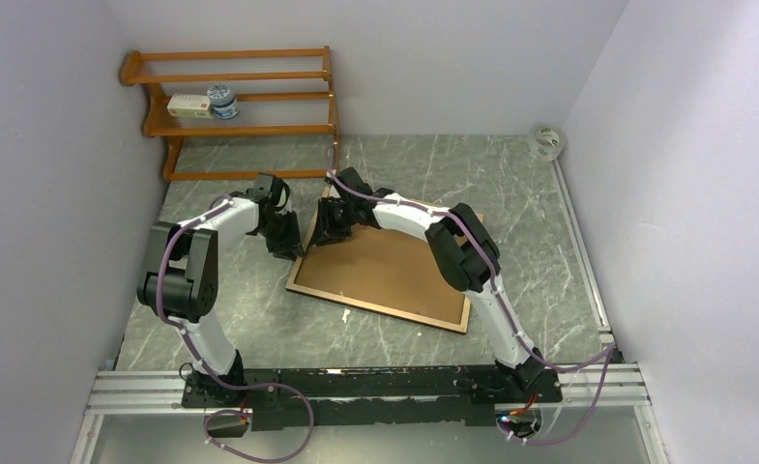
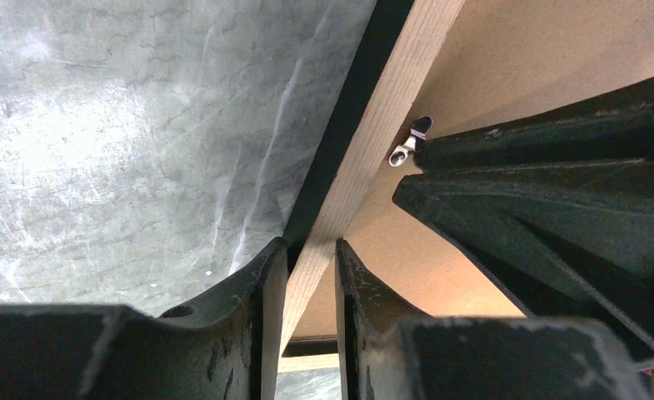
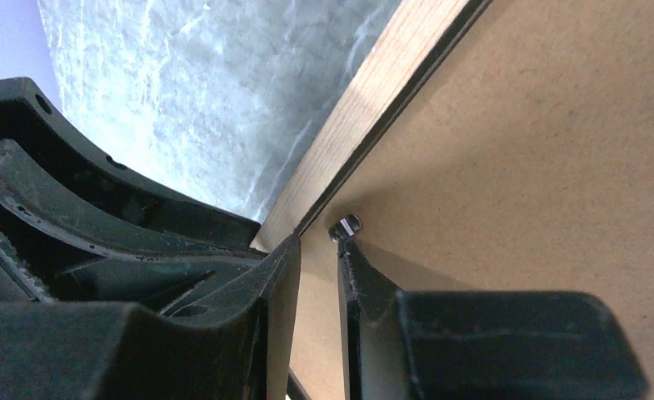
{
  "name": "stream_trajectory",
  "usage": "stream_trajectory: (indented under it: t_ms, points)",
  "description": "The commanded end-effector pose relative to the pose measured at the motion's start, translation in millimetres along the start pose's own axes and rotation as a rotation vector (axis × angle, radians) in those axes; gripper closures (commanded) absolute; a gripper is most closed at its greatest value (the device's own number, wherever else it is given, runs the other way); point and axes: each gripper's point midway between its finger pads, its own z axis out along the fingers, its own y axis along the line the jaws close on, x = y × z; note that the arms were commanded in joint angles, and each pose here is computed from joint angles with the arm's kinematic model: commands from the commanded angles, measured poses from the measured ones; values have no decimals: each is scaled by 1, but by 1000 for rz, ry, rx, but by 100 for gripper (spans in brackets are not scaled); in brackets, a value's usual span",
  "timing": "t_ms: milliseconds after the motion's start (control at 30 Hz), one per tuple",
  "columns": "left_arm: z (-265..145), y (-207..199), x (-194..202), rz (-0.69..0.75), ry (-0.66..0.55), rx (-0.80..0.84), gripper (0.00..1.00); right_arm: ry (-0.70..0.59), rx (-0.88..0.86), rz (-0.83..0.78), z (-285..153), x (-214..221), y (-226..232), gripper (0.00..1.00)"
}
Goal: Put the photo into the frame
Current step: Install the photo frame at the center of the board.
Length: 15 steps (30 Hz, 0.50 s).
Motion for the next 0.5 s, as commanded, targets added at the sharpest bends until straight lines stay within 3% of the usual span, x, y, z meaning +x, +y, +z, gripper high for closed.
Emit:
stream_trajectory:
  t_ms: [0,467]
  points:
    - [8,18,22,-14,74,-66,70,-48,36,-47,2,-16,-2,72]
    - [10,17,20,-16,80,-62,71,12,-96,-78,13,-6,13,71]
